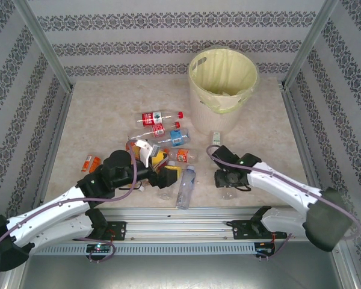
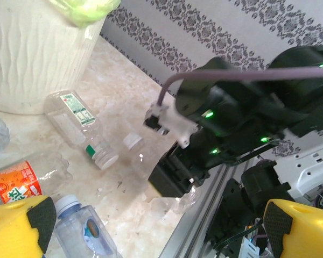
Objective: Put the plastic bottles in the bin
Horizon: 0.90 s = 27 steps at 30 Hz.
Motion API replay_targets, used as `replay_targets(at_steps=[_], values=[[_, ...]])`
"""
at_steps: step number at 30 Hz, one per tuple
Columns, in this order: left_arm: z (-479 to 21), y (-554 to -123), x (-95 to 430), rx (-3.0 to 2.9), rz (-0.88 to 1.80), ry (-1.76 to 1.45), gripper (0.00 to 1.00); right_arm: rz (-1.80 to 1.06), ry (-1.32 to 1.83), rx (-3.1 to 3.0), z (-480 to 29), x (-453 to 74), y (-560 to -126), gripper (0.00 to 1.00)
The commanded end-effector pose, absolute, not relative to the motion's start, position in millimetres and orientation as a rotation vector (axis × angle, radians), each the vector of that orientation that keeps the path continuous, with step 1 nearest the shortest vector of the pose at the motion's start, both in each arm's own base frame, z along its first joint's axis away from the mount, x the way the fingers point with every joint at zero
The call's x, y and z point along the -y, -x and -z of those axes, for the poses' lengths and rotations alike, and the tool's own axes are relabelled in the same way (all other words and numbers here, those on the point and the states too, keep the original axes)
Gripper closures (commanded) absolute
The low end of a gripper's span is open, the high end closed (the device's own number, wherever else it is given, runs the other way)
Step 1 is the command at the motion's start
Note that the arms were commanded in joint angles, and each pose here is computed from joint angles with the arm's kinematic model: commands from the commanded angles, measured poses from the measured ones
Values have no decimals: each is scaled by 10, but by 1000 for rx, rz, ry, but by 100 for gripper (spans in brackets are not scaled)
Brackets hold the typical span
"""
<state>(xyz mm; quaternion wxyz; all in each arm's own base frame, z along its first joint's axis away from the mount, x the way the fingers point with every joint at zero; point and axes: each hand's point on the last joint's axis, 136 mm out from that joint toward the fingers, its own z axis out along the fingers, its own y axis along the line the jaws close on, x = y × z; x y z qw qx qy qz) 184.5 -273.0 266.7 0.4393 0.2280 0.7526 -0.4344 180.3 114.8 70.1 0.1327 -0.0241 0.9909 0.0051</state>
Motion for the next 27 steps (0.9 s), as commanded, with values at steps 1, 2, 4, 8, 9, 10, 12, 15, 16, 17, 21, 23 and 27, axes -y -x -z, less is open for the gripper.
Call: replay_targets(at_steps=[1, 2, 4, 8, 9, 10, 12, 15, 16, 17, 21, 23, 27], values=[[-2924, -1828, 2811, -1780, 1148, -565, 0, -141, 47, -2796, -947, -1224, -1842, 48], [-2914, -1818, 2835, -1780, 1162, -569, 0, -183, 47, -2764, -1034, -1248, -1861, 48], [-2902, -1807, 2874, -1781, 1187, -577, 0, -256, 53, -2710, -1190, -1293, -1895, 48], [-2899, -1819, 2941, -1770, 1228, -569, 0, -379, 58, -2589, -1636, -1367, -1994, 48], [-2913, -1825, 2958, -1762, 1238, -565, 0, -414, 60, -2548, -1799, -1397, -2038, 49], [-2917, -1826, 2974, -1759, 1245, -568, 0, -441, 65, -2516, -1935, -1424, -2071, 49], [-2924, -1827, 3012, -1759, 1263, -575, 0, -483, 75, -2429, -2278, -1467, -2171, 49], [-2931, -1826, 3053, -1755, 1285, -578, 0, -518, 96, -2314, -2787, -1517, -2332, 50], [-2933, -1827, 3059, -1753, 1289, -577, 0, -521, 105, -2284, -2927, -1529, -2388, 50], [-2945, -1831, 3061, -1748, 1291, -576, 0, -526, 113, -2253, -3081, -1546, -2452, 50], [-2942, -1846, 3048, -1746, 1271, -575, 0, -532, 126, -2142, -3637, -1582, -2733, 50], [-2949, -1849, 3044, -1744, 1271, -572, 0, -533, 133, -2094, -3866, -1602, -2876, 50], [-2954, -1838, 3047, -1747, 1278, -574, 0, -518, 124, -2023, -4223, -1622, -3224, 51]])
